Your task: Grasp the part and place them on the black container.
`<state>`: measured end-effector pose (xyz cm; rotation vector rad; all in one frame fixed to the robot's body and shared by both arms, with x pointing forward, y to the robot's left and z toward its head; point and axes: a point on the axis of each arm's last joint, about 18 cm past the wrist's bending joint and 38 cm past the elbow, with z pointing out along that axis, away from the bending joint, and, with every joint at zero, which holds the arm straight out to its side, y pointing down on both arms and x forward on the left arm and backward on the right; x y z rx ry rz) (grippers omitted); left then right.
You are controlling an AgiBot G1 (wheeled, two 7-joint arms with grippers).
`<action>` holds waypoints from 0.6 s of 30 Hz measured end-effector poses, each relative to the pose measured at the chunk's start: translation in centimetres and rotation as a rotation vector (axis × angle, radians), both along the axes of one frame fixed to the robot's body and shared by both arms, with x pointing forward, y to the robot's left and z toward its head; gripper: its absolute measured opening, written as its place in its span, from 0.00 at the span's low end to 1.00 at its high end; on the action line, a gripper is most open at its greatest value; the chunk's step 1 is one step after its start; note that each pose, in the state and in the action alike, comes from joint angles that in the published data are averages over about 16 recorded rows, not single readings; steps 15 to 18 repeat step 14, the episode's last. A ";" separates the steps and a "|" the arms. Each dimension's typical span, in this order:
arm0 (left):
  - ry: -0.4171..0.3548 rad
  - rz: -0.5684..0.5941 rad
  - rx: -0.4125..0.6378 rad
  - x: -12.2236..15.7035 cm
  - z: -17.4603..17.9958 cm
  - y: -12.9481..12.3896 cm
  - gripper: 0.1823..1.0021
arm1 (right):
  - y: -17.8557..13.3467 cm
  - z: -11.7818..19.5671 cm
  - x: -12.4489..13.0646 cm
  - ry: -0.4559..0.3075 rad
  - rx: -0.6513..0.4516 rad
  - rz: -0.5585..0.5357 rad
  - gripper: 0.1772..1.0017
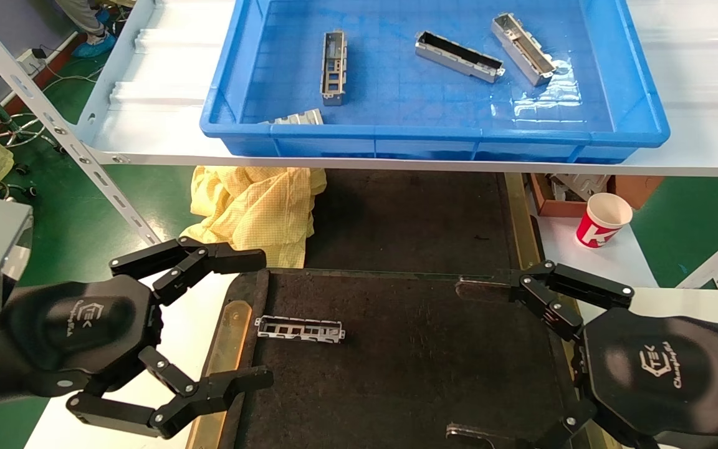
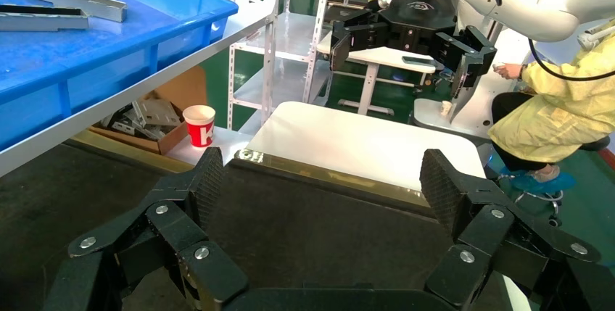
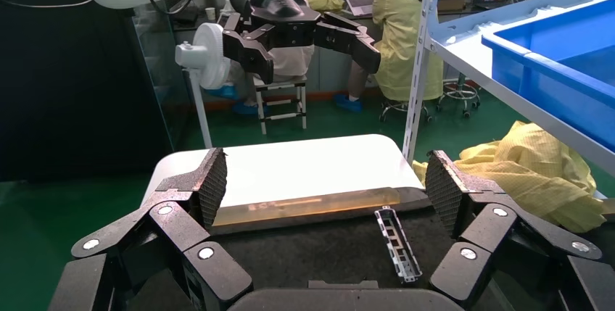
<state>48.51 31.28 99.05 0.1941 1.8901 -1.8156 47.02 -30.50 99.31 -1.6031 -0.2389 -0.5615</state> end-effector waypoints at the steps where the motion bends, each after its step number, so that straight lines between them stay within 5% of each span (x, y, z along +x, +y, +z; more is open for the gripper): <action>1: 0.000 0.000 0.000 0.0 0.0 0.0 1.00 | 0.0 0.0 0.0 0.001 0.001 0.000 1.00; 18: 0.000 0.000 0.000 0.0 0.0 0.0 1.00 | 0.2 -0.1 0.3 0.006 0.005 0.001 1.00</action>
